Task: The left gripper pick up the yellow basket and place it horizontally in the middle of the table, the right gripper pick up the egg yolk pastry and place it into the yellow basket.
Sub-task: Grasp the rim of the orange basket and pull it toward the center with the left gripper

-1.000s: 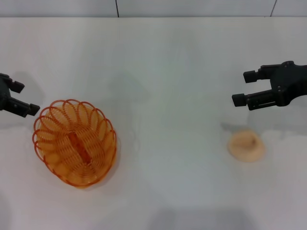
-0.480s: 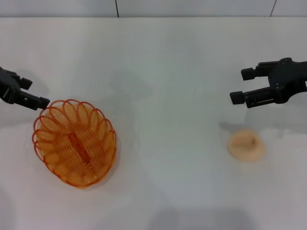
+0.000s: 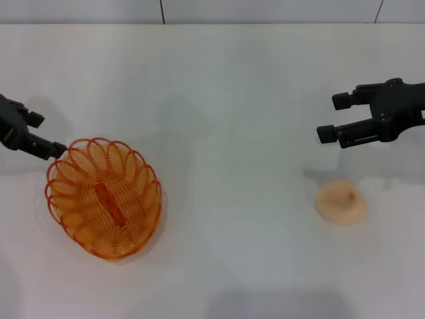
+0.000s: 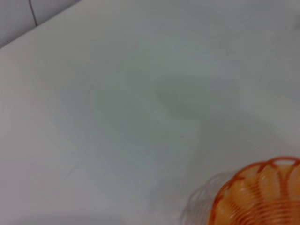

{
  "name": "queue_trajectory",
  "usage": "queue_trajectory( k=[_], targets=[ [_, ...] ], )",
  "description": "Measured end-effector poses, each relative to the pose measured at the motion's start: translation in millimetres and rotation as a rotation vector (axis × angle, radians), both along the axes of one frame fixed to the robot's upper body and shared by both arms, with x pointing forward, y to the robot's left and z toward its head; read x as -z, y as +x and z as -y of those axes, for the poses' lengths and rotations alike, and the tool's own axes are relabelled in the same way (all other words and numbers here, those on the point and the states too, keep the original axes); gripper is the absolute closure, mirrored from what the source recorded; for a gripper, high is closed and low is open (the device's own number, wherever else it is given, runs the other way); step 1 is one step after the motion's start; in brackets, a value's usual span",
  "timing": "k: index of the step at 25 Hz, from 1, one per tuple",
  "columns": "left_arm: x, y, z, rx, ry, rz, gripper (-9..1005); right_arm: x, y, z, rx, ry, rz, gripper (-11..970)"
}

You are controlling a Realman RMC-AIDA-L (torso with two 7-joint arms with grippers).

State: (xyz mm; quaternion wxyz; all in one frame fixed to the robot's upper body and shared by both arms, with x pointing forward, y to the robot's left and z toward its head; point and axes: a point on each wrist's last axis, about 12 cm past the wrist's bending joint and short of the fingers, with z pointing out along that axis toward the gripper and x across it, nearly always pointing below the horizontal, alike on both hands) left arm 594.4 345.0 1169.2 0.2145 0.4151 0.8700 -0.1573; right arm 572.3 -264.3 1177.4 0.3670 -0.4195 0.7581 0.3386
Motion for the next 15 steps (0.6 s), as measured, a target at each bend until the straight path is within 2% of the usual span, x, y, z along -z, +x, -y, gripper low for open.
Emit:
queue_trajectory(
  k=[7,15],
  targets=[
    [-2.3,11.4,3.4,0.051,0.132,0.033,138,-0.3,0.3,-0.8,0.002,0.003,-0.005,92],
    [-4.7,20.0,23.1,0.121,0.146,0.063,139,-1.4,0.4,-2.0,0.002,0.016,-0.003,93]
  ],
)
